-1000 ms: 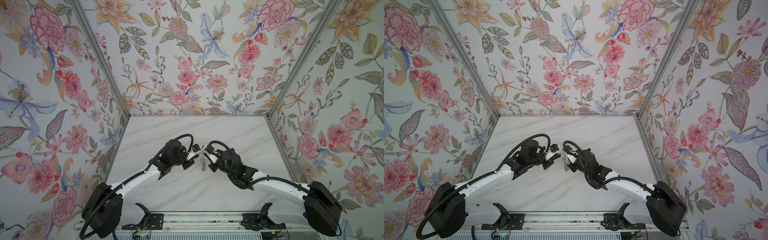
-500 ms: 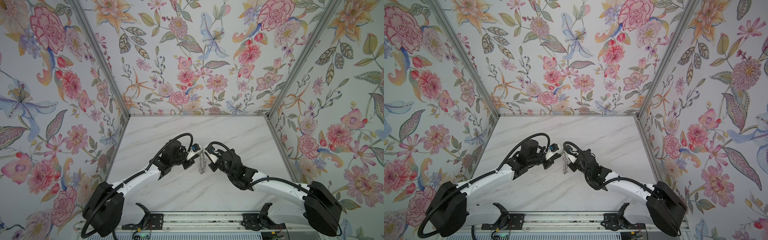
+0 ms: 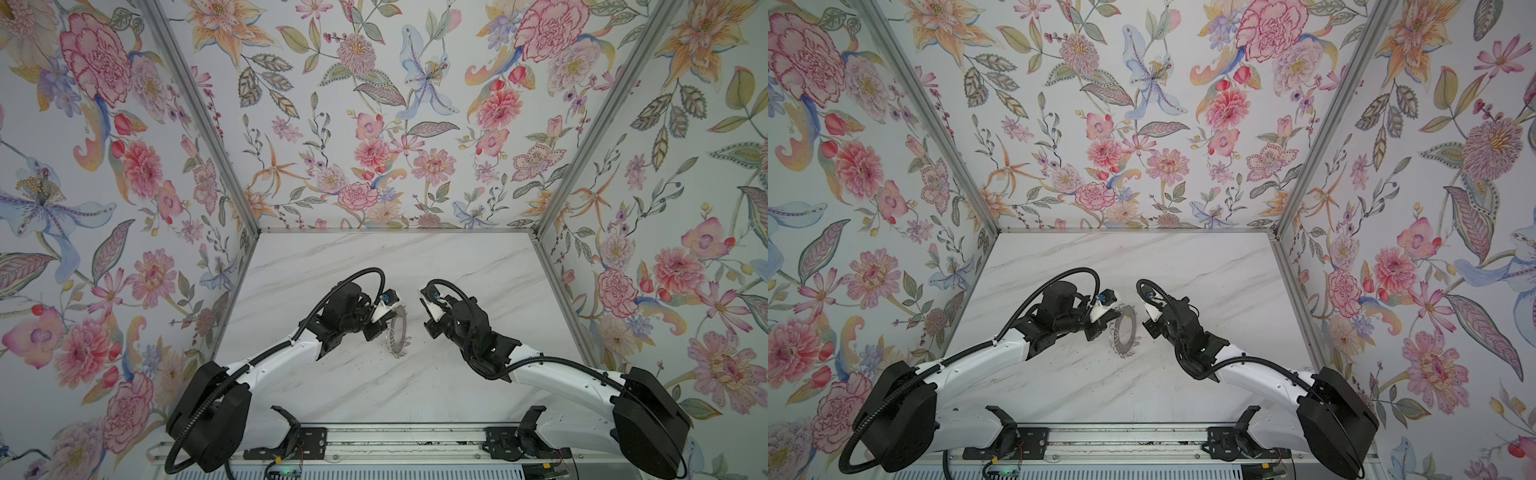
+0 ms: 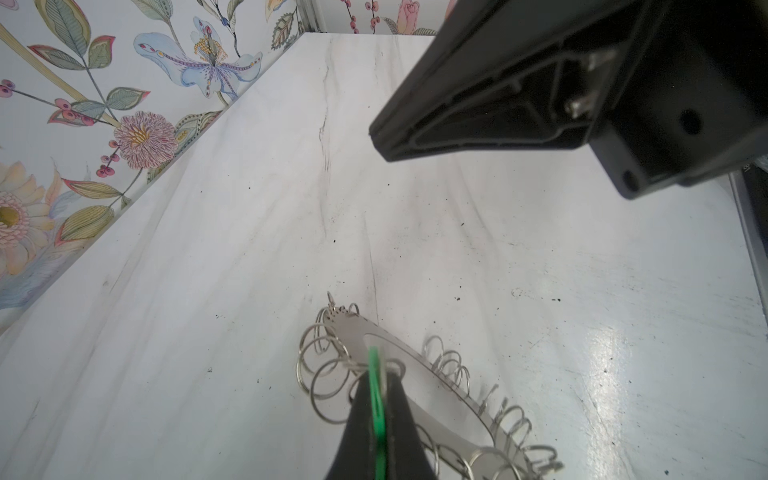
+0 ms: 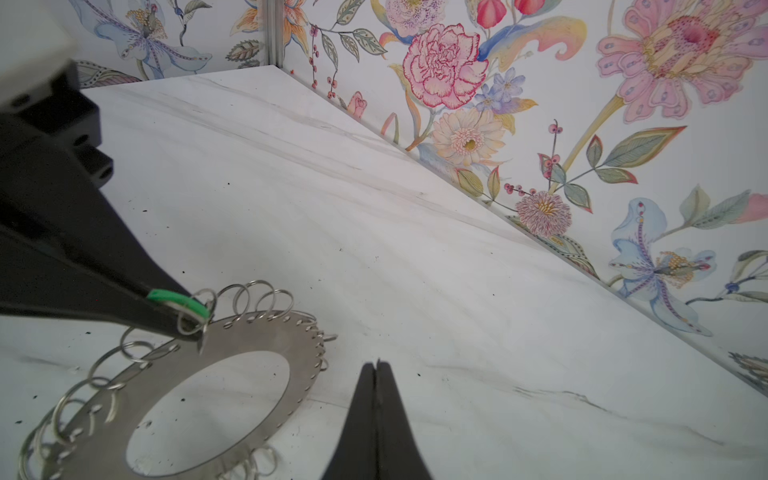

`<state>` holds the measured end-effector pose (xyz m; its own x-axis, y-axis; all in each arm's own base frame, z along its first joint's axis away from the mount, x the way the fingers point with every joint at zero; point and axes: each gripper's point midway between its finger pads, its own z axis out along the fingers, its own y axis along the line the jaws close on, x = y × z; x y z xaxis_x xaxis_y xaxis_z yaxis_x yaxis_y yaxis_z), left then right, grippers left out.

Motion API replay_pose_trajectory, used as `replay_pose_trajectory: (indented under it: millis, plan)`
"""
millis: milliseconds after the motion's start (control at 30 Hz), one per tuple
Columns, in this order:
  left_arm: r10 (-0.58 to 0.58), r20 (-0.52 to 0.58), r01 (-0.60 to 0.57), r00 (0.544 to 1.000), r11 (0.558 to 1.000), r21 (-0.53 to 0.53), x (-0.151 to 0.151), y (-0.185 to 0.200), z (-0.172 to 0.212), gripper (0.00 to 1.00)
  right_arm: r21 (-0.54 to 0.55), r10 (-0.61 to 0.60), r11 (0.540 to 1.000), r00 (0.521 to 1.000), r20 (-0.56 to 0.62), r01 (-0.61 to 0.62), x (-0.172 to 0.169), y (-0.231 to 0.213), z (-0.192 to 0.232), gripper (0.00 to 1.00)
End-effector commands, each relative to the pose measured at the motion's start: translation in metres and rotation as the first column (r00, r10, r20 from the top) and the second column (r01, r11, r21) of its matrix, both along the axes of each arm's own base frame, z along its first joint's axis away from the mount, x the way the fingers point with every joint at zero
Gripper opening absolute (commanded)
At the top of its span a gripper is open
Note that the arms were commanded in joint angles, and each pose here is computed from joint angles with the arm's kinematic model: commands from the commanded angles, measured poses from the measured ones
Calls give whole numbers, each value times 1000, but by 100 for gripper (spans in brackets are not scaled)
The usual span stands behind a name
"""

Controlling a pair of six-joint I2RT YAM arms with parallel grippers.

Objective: Remove the keys from the keyring

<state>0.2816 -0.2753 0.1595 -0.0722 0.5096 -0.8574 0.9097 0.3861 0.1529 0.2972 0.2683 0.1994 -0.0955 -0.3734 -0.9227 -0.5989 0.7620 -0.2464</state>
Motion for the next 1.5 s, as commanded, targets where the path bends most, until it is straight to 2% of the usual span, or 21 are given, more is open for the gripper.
replay_pose_trajectory:
  millis: [0, 67, 133, 200, 267, 433, 700, 1167, 1467]
  plan:
    - [4, -18, -4, 1000, 1000, -14, -1, 2, -1, 0, 39, -25, 999, 1000, 7, 24, 0, -6, 6, 0]
    - [1, -18, -2, 1000, 1000, -15, -2, 2, 0, 0, 79, 60, 995, 997, -38, -57, -4, 1, 4, 0]
    - [-2, -12, 2, 1000, 1000, -17, -2, 2, 2, 0, 157, 186, 973, 975, -121, -167, -8, 8, 0, 2]
    - [-8, -6, 8, 1000, 1000, -15, -3, 1, 5, 0, 209, 293, 944, 939, -178, -255, -16, 15, -4, 10]
    - [-9, -2, 9, 1000, 1000, -8, -2, 2, 6, 0, 223, 358, 924, 909, -215, -311, -23, 22, -10, 19]
    - [-15, 9, 15, 1000, 1000, -8, 0, 1, 11, 0, 261, 474, 872, 846, -243, -413, -43, 38, -13, 27]
    - [-21, 6, 21, 1000, 1000, -2, 0, 0, 13, 0, 242, 510, 856, 821, -257, -456, -48, 54, -16, 30]
    - [-37, 22, 38, 999, 999, -14, -6, -2, 26, 0, 214, 523, 851, 802, -289, -479, -32, 76, -31, 29]
    - [-58, 28, 58, 998, 998, -22, -8, -6, 31, 0, 194, 518, 855, 802, -297, -481, -27, 81, -35, 16]
